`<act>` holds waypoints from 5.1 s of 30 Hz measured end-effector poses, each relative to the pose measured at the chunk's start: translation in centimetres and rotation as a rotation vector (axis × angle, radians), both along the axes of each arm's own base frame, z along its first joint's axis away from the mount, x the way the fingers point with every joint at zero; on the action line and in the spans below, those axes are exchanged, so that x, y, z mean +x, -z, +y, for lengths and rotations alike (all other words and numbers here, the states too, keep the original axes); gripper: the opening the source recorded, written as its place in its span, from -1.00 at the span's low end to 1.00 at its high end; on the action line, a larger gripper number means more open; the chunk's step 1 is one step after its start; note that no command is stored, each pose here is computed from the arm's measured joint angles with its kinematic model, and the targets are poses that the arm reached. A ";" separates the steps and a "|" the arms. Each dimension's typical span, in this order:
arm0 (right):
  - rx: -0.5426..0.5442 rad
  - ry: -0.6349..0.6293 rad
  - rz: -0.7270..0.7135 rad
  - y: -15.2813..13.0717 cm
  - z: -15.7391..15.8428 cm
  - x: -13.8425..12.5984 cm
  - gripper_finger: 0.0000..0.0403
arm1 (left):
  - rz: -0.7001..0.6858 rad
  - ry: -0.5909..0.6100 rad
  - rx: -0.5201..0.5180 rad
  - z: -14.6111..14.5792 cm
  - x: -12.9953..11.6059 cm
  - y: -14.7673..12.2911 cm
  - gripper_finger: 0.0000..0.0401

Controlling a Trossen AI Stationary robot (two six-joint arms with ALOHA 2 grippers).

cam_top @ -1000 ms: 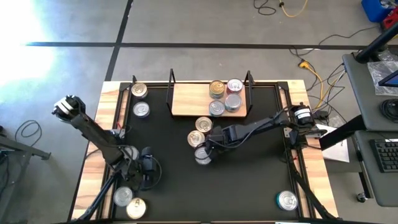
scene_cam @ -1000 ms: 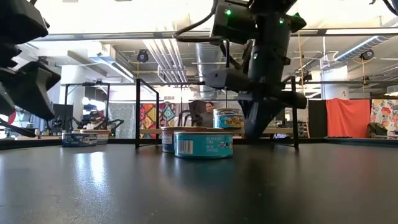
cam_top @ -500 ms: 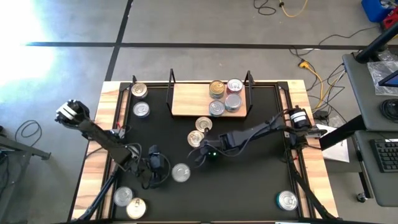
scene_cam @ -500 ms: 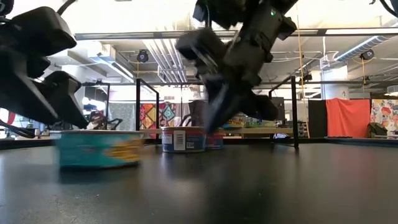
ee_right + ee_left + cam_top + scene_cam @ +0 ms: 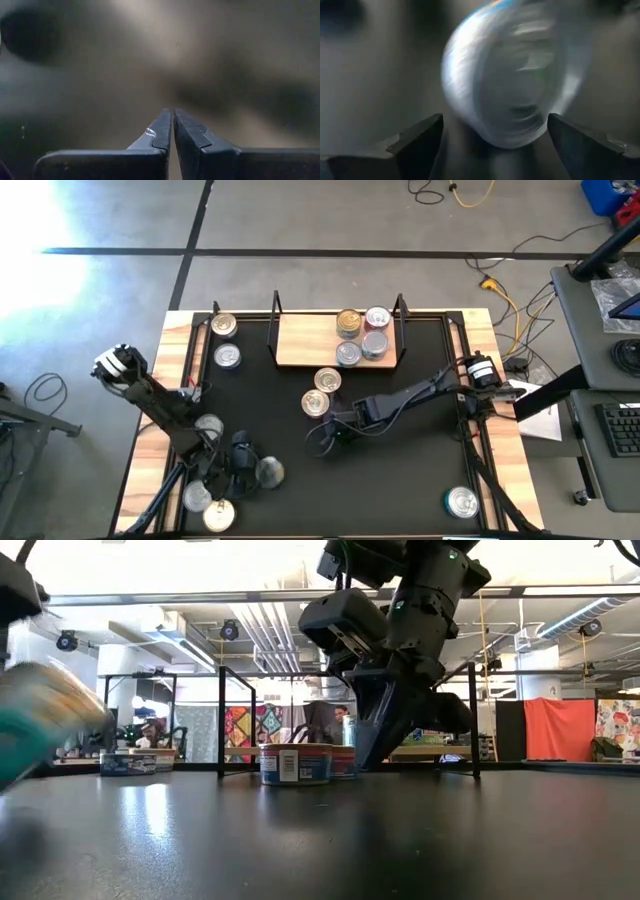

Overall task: Stack canned seafood by type on shelf
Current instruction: Stack the yellow-blue tuna can on top of the other yellow-blue tuna can on the shelf

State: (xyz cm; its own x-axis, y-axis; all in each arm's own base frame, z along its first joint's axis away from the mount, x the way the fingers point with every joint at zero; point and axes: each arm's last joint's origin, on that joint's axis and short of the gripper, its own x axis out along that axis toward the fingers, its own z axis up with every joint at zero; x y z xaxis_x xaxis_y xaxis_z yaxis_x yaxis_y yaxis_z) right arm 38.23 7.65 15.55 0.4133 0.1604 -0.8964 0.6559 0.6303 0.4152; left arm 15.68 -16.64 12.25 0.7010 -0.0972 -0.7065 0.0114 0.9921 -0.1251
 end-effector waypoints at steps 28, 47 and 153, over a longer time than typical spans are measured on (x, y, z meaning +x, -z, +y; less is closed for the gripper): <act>-0.104 0.025 -0.144 -2.6 2.4 1.4 -0.94 | -0.158 -0.122 0.000 2.7 -0.3 -5.8 0.71; -0.202 -0.073 -0.170 -5.7 8.4 0.2 -0.94 | -0.108 0.073 0.124 -5.4 7.1 -6.4 0.71; -0.348 -0.562 -0.105 -3.3 10.6 4.5 -0.79 | 0.042 -0.229 -0.067 -5.0 2.1 -0.8 0.98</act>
